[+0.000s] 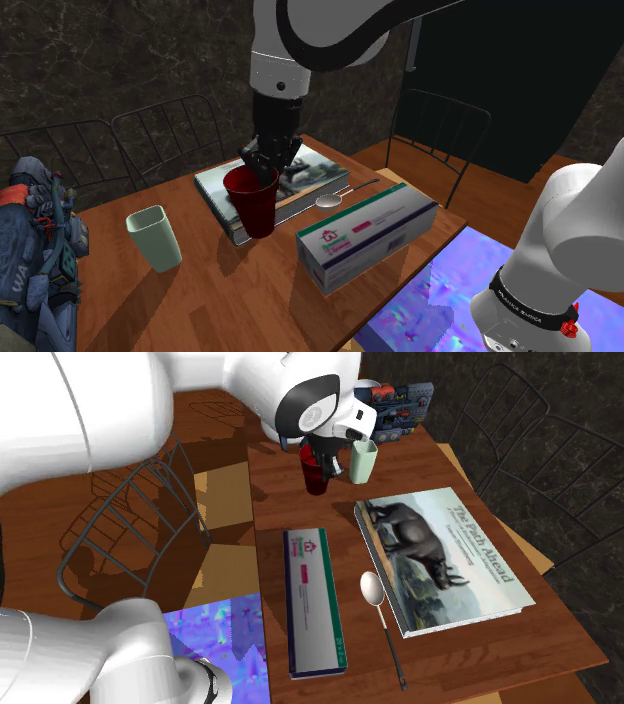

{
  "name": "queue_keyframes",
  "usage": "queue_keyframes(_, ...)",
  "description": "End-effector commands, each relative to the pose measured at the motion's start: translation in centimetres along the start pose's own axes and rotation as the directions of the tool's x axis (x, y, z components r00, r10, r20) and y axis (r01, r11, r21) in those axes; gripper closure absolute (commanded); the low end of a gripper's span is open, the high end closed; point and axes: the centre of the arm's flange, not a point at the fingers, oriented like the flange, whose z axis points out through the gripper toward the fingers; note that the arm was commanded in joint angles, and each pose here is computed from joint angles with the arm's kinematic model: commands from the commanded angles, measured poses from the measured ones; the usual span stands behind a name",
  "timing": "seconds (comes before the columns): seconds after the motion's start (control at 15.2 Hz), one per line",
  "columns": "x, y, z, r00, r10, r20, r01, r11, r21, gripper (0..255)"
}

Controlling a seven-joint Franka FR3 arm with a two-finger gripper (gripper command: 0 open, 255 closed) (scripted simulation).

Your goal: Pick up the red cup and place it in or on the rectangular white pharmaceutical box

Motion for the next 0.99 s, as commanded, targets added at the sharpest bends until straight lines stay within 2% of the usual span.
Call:
queue_keyframes(0.0, 0.0, -0.2, -0.7, 1.0, 0.0, 0.0, 0.0, 1.0, 0.0, 255)
queue_keyframes(0.92, -8.5, 15.0, -7.0, 1.0, 0.0, 0.0, 0.0, 1.0, 0.0, 255)
